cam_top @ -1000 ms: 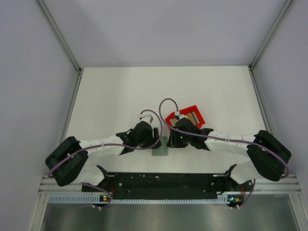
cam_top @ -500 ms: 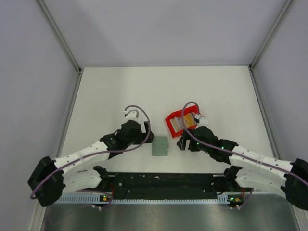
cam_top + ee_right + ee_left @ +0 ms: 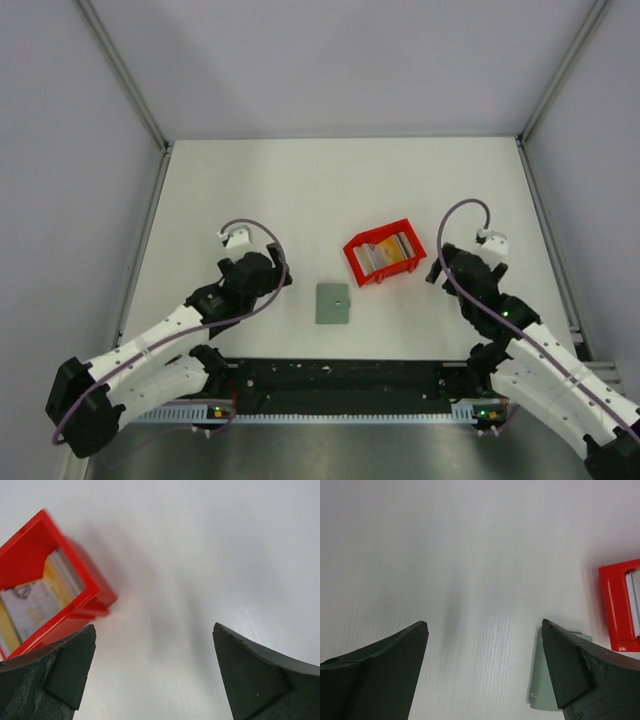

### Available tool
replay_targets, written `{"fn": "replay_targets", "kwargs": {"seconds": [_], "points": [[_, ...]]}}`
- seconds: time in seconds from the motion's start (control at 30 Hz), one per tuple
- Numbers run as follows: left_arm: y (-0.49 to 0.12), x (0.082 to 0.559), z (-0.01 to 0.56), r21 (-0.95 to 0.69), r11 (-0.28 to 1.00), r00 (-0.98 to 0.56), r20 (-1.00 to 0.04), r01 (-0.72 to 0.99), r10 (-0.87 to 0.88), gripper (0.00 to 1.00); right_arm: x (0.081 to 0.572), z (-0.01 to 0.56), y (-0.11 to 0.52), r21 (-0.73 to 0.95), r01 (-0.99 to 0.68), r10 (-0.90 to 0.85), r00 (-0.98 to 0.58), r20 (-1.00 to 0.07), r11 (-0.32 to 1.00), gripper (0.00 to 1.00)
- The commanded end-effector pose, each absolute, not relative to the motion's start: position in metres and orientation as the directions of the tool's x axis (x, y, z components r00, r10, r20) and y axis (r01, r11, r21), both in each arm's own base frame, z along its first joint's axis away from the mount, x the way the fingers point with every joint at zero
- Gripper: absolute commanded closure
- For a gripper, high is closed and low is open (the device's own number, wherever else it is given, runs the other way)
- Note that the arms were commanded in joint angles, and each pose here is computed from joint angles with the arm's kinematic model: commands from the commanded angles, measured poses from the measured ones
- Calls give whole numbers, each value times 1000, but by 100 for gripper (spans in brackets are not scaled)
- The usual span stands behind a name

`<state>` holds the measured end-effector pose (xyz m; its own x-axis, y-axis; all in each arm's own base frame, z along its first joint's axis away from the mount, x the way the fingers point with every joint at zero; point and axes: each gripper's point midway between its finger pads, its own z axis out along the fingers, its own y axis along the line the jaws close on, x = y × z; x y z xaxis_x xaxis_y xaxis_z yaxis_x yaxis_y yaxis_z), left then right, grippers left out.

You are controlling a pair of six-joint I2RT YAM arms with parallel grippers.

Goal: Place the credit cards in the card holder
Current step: Reset both arms

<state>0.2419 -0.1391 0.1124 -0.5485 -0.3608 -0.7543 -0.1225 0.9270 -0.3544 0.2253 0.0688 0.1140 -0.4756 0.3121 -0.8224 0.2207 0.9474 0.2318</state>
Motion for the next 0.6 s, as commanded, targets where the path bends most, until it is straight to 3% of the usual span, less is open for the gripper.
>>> {"fn": "replay_targets", "kwargs": {"seconds": [0.0,0.1,0.2,0.33,0.43,0.57], "points": [[-115,251,128,-289,935,-469,-809,-207,-354,2,232,133,7,150,404,319,-393,-863,902,1],[-107,255,134,-264,937,-435,-834,-228,-341,2,238,129,-20,194,484,390,-346,-853,853,1],[-106,260,139,-248,945,-418,-851,-212,-317,1,251,134,-20,245,454,393,-265,-881,857,1],[-108,264,141,-235,952,-409,-863,-197,-298,1,261,129,-35,151,486,302,-248,-921,861,1],[-112,265,137,-241,954,-416,-860,-178,-295,1,269,117,-36,46,471,224,-330,-917,881,1],[-117,266,135,-254,955,-418,-859,-154,-296,1,282,111,-33,58,454,213,-299,-930,889,1]]}}
